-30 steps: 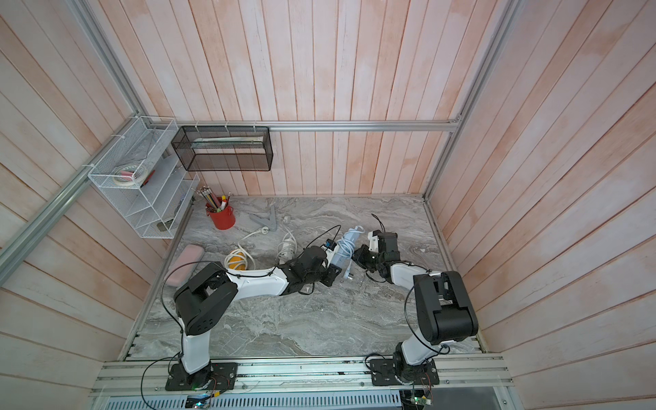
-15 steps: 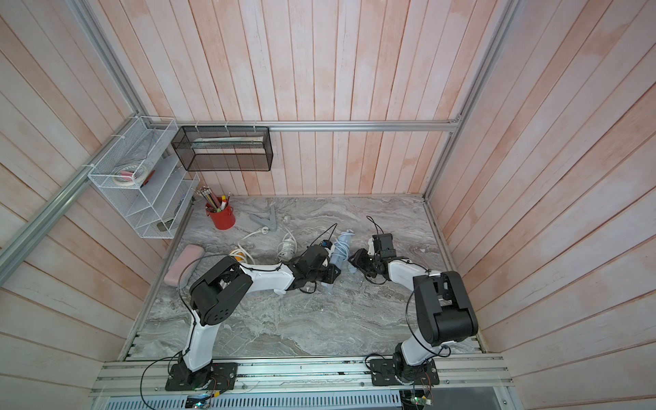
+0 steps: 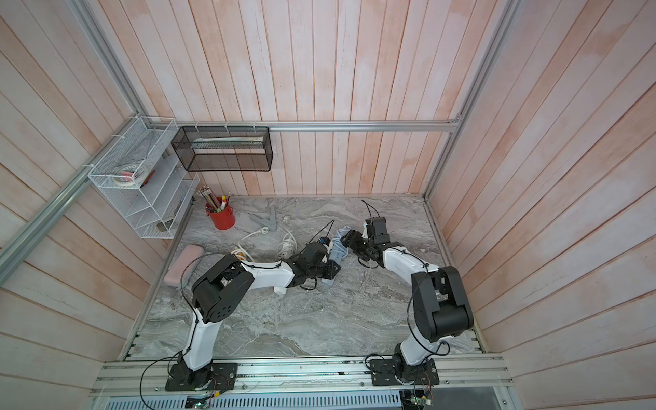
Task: Wrap the cord around the power strip
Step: Place the power strip at the center of the board.
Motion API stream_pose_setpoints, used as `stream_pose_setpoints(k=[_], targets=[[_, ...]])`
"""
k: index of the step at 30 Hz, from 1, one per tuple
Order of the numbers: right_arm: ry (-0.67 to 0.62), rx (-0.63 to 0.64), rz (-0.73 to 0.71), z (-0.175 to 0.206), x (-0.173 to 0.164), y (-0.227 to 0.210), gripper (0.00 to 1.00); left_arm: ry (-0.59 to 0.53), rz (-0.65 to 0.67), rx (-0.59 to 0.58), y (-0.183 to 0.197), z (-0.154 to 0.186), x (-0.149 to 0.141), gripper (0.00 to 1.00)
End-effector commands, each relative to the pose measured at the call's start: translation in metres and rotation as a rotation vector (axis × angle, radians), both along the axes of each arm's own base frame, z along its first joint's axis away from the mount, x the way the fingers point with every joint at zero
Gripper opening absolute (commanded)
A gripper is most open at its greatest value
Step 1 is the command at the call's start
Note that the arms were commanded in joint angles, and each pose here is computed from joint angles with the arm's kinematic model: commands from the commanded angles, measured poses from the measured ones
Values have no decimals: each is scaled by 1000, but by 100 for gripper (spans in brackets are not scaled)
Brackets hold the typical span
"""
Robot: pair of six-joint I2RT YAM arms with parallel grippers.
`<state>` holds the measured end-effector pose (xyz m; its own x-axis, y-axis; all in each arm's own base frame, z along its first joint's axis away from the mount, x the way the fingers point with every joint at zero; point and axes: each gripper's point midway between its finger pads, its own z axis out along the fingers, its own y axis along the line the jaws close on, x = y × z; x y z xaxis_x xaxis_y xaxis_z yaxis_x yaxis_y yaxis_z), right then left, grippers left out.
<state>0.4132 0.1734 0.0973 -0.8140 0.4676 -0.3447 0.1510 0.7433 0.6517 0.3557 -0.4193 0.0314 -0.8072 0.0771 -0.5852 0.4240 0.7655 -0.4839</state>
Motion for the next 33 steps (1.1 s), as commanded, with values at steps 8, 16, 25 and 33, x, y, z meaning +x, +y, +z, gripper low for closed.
stream_pose_setpoints(k=[8, 16, 25, 33], targets=[[71, -159, -91, -62, 26, 0, 64, 58, -21, 36, 16, -20, -4, 40], [83, -323, -23, -80, 37, -9, 55, -32, 8, 0, 53, 56, -7, 64], [53, -424, 84, -69, 41, 9, 62, -194, 62, 21, 97, 121, -1, 64], [-1, -407, 99, -41, 47, 16, 74, -241, 61, 21, 105, 137, -2, 64]])
